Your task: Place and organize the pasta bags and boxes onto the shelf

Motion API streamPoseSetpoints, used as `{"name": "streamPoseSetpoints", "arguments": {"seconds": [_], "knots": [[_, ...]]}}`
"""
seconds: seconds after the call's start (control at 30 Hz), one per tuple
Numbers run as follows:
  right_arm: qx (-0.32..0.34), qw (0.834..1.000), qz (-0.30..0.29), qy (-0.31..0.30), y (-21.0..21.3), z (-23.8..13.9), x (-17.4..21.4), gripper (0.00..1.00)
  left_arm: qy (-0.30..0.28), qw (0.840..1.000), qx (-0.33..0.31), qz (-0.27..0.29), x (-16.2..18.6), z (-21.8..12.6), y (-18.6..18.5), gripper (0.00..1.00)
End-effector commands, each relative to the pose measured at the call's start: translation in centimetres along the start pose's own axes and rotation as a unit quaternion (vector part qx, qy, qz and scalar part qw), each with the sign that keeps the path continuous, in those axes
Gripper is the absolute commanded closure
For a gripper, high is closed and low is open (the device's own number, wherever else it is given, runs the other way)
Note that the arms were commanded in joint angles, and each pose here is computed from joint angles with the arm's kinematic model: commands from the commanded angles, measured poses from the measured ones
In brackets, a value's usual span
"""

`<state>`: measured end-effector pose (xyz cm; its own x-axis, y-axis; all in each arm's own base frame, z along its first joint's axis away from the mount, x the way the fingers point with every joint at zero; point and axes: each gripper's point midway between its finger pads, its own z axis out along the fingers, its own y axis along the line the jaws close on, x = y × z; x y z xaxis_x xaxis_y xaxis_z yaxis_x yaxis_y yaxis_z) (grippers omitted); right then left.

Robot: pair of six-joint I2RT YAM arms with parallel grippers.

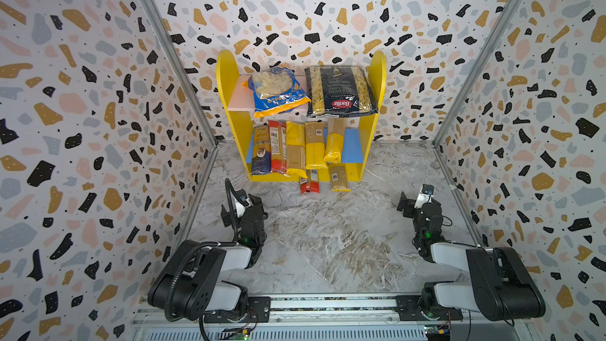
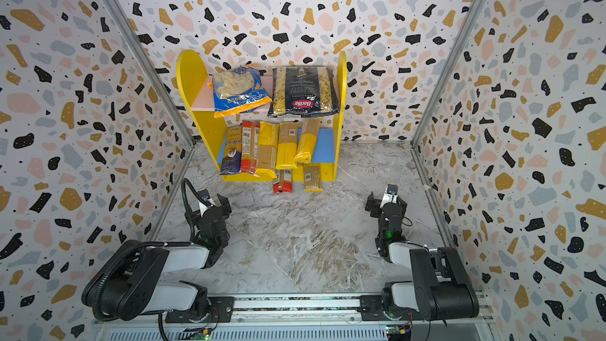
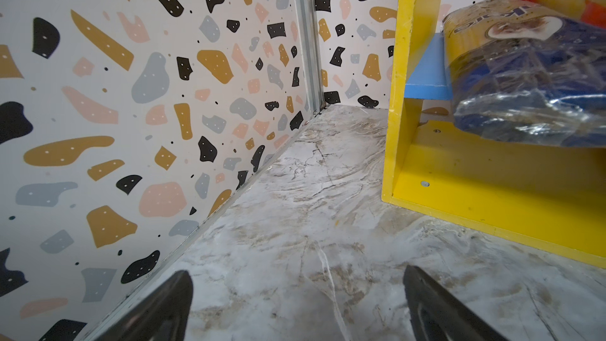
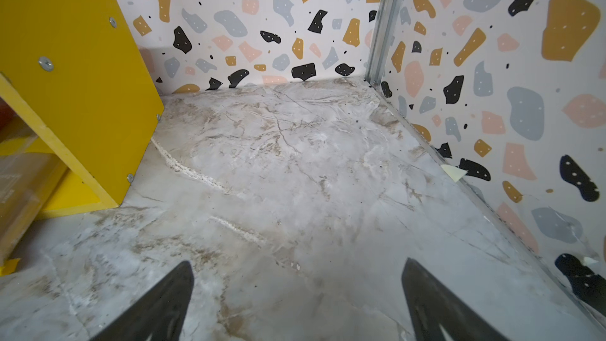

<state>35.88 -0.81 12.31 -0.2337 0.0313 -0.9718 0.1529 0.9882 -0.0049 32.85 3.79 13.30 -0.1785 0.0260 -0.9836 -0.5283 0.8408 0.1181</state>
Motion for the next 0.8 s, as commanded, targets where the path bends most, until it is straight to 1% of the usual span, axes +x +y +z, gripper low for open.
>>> {"name": "streamPoseSetpoints", "arguments": {"seconds": [0.0,0.13,0.23,0.27,0.3,0.4,0.5,0.57,0.63,0.7,0.77], "knots": [[-0.01,0.999,-0.004,-0.036,0.2,-0.2,-1.7,0.01,-0.026,0.999,-0.006,-0.035,-1.5,0.0,0.3,0.0],[-0.017,0.999,-0.013,-0.05,0.5,-0.6,-2.0,0.01,-0.021,0.999,0.0,-0.026,-1.4,0.3,-0.3,0.0],[-0.014,0.997,-0.009,-0.079,0.1,-1.2,-2.1,0.01,-0.022,0.999,0.003,-0.026,-1.4,0.2,-0.2,0.04],[-0.012,0.997,-0.004,-0.073,-0.2,-1.0,-1.5,0.01,-0.025,0.999,0.005,-0.028,-1.5,0.1,-0.1,0.05],[-0.019,0.996,-0.002,-0.082,-0.1,-1.0,-1.5,0.01,-0.028,0.999,0.008,-0.031,-1.5,-0.1,0.0,0.0],[-0.035,0.997,-0.014,-0.066,0.5,-0.2,-0.8,0.01,-0.037,0.998,0.008,-0.041,-1.6,-0.6,0.5,0.0],[-0.041,0.997,-0.017,-0.063,0.8,-0.1,-0.6,0.01,-0.045,0.997,-0.016,-0.059,-1.7,-1.2,1.7,0.0],[-0.043,0.997,-0.016,-0.062,0.9,0.0,-0.5,0.01,-0.05,0.994,-0.049,-0.083,-1.5,-1.7,3.4,0.0],[-0.049,0.997,-0.02,-0.061,1.1,0.1,-0.4,0.01,-0.062,0.99,-0.064,-0.109,-1.3,-2.6,4.9,0.0],[-0.051,0.997,-0.022,-0.06,1.2,0.1,-0.4,0.01,-0.077,0.987,-0.051,-0.128,-1.4,-3.4,5.5,0.0],[-0.056,0.996,-0.023,-0.06,1.3,0.2,-0.4,0.01,-0.081,0.989,-0.032,-0.119,-1.5,-3.4,4.9,0.0]]}}
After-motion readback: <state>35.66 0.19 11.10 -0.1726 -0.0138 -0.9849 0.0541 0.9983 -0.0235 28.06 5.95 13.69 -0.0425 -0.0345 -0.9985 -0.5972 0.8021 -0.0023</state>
